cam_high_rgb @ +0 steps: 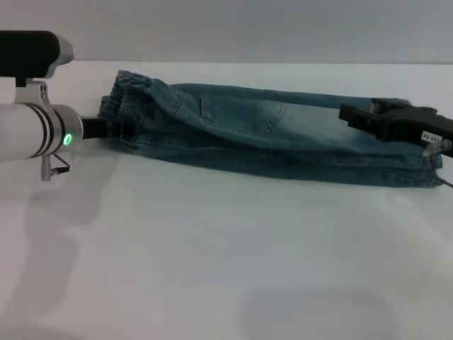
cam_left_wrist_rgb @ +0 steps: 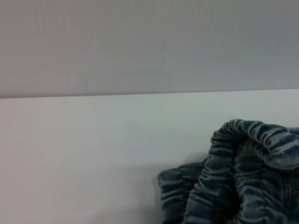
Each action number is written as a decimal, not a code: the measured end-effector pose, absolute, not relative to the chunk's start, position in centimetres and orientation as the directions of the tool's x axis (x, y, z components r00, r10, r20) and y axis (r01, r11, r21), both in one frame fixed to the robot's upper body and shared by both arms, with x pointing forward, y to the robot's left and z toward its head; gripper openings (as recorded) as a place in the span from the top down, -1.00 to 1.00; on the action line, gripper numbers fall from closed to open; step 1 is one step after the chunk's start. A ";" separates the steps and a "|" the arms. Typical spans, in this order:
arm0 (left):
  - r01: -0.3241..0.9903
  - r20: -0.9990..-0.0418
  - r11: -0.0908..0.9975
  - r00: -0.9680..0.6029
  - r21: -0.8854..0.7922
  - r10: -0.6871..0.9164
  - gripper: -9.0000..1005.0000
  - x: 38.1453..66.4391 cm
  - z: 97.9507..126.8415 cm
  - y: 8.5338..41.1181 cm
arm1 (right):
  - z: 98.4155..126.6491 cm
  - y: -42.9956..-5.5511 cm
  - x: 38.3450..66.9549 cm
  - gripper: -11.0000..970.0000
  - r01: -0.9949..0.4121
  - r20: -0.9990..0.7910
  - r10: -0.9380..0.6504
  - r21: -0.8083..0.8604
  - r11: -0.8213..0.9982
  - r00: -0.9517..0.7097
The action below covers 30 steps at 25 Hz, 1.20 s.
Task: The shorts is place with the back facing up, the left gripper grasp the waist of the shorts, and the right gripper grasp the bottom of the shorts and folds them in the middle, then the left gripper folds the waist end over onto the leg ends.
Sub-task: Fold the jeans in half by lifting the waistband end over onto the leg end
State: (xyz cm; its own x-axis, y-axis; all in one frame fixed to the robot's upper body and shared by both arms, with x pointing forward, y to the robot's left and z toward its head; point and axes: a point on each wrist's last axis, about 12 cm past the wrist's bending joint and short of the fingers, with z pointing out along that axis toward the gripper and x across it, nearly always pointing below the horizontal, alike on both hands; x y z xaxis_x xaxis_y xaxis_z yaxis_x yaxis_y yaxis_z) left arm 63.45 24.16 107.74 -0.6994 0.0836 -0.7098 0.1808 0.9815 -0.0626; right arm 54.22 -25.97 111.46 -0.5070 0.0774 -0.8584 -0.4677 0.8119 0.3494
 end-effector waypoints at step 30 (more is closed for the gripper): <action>0.223 -0.730 0.967 -0.680 -0.121 0.066 0.56 61.2 110.6 23.3 | 110.9 -25.3 54.2 -0.29 -0.484 -0.847 0.062 0.360 0.798 -0.528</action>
State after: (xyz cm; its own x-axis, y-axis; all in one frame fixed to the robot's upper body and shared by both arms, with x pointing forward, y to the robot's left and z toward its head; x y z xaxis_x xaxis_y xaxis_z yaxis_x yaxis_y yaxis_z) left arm 61.24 23.27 110.59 -0.6801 0.0655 -0.7302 0.2233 0.9672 -0.1211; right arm 54.16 -25.28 110.90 -0.5280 0.0618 -0.8470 -0.4836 0.7980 0.3597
